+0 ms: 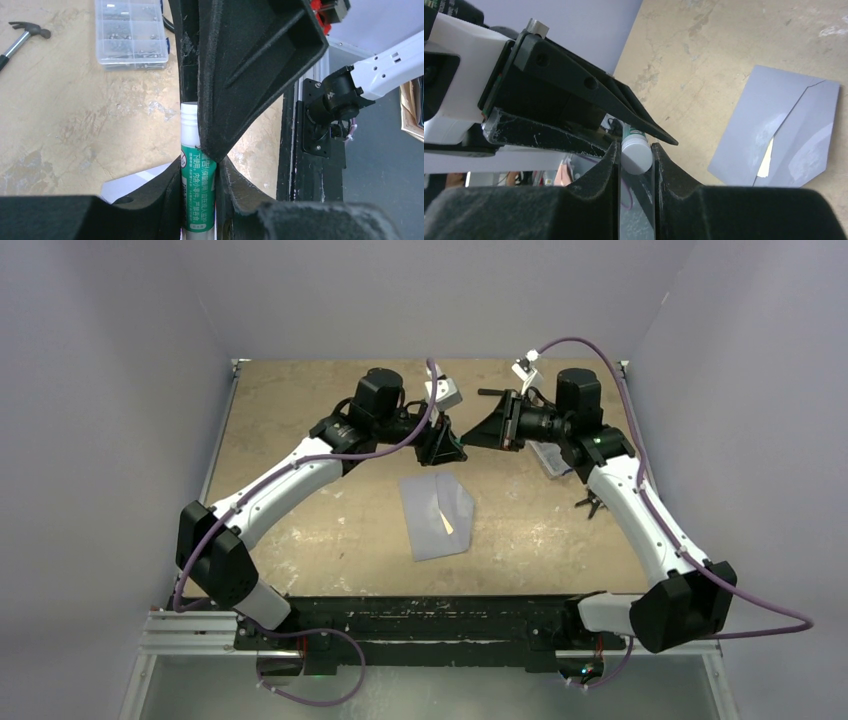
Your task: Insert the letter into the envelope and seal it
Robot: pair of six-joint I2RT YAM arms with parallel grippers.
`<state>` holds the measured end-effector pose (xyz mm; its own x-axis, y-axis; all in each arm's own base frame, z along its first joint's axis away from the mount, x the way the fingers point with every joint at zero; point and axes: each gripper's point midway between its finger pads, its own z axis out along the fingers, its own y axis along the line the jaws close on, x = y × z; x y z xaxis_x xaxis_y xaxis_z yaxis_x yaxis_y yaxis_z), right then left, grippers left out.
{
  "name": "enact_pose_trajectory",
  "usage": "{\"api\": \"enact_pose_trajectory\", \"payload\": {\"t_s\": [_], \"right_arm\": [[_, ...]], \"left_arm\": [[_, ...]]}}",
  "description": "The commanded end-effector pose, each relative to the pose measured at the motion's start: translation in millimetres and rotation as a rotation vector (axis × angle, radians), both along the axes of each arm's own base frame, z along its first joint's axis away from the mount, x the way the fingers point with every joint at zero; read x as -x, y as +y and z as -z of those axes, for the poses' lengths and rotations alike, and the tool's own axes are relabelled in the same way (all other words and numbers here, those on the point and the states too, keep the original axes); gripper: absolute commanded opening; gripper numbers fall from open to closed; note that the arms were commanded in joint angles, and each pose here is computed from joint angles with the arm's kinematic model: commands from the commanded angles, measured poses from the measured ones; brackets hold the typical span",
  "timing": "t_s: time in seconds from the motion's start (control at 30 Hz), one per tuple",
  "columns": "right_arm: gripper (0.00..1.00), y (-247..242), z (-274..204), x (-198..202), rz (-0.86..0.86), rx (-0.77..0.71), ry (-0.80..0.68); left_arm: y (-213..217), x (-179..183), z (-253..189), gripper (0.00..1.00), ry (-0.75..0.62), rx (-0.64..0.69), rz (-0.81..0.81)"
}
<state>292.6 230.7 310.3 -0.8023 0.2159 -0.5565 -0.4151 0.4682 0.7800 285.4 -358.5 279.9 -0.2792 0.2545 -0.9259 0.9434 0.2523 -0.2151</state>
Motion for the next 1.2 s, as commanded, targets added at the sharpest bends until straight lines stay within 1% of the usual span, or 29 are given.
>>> {"api": "enact_pose_trajectory", "payload": {"t_s": [0.0,0.13,0.23,0.43,0.67,0.83,1.17], "right_arm": [[0.0,-22,-40,0,-0.028,-0.048,-0.115],[0.0,-30,-53,-4,-0.031,-0.077,-0.135],[0.0,-37,-61,-10,-0.017,-0.082,-0.153],[0.0,-46,-49,-22,0.036,-0.048,-0.139],[0.0,-61,-47,-31,0.097,-0.075,-0.137],[0.0,-65,-50,-32,0.101,-0.07,-0.163],[0.0,-68,-59,-29,0.08,-0.046,-0.22]], "left_arm": [[37,-12,25,0.0,0.024,-0.089,-0.035],[40,3,35,0.0,0.026,-0.097,0.035],[44,8,43,0.0,0.032,-0.105,0.046],[51,9,43,0.0,0.04,-0.094,0.053],[50,17,41,0.0,0.062,-0.061,0.085],[51,21,47,0.0,0.078,-0.061,0.096],[61,18,47,0.0,0.088,-0.026,0.101]]}}
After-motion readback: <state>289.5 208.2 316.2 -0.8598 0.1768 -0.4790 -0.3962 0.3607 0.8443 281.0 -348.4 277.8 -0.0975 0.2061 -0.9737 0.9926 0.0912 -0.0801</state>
